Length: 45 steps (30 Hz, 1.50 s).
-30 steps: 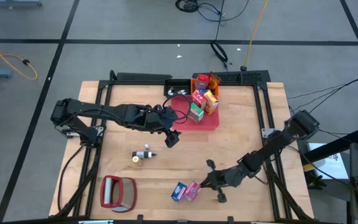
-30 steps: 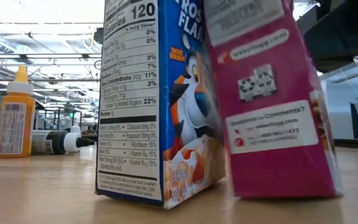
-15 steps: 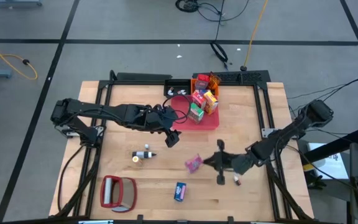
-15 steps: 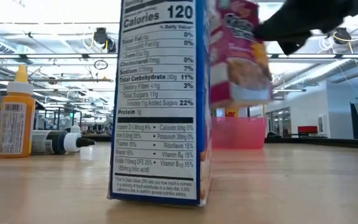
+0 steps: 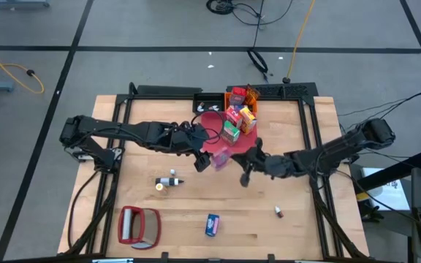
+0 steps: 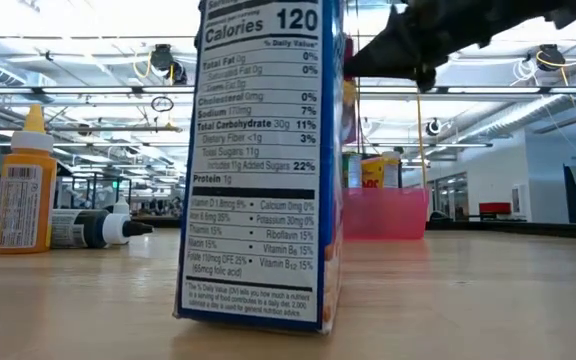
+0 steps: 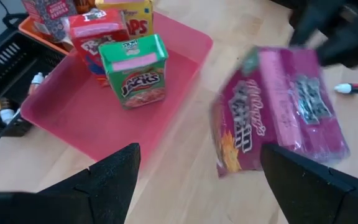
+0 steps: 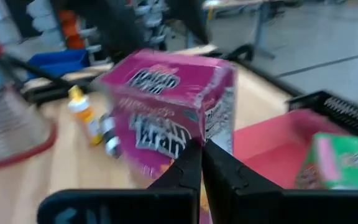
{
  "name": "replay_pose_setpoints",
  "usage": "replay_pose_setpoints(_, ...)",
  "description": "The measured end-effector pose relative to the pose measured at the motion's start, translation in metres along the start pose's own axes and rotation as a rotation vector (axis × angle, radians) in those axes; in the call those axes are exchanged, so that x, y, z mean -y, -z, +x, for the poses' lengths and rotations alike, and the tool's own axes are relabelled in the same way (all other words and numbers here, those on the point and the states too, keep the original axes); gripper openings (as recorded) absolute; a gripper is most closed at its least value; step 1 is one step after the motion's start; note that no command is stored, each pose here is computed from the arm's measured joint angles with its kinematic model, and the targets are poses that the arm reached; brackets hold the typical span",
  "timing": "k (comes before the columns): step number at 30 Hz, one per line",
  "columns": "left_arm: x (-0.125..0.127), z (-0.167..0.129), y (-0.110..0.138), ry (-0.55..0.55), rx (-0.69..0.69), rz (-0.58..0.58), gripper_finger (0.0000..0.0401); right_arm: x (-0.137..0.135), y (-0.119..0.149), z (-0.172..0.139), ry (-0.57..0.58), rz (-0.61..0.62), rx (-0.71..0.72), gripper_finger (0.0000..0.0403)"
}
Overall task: Pick & Place Kitchen Items
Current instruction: Put the purple cereal box into the pink bin
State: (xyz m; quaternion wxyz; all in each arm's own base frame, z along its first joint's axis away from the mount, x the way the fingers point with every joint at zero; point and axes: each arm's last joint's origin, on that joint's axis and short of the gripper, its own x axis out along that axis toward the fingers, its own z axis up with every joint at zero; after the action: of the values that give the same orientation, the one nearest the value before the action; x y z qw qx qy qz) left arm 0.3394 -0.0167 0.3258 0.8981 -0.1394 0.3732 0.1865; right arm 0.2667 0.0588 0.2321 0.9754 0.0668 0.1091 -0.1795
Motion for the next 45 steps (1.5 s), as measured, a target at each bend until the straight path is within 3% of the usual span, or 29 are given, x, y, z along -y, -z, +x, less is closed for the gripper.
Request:
replay_pose_setpoints(19,-0.001,0.0,0.001,-0.035,0.001,0.086,0.0335,0.045,-0.01,0.025,0.203,0.038,0.036,0.0)
replay_pose_setpoints(33,-0.002,0.0,0.001,-0.039,-0.005,0.087,0.0335,0.058,0.025,0.078,0.249,0.149,0.091,0.0)
replay_pose_setpoints(45,-0.002,0.0,0.001,-0.04,-0.006,0.084,0.0335,0.06,0.047,0.092,0.264,0.133,0.05,0.0002)
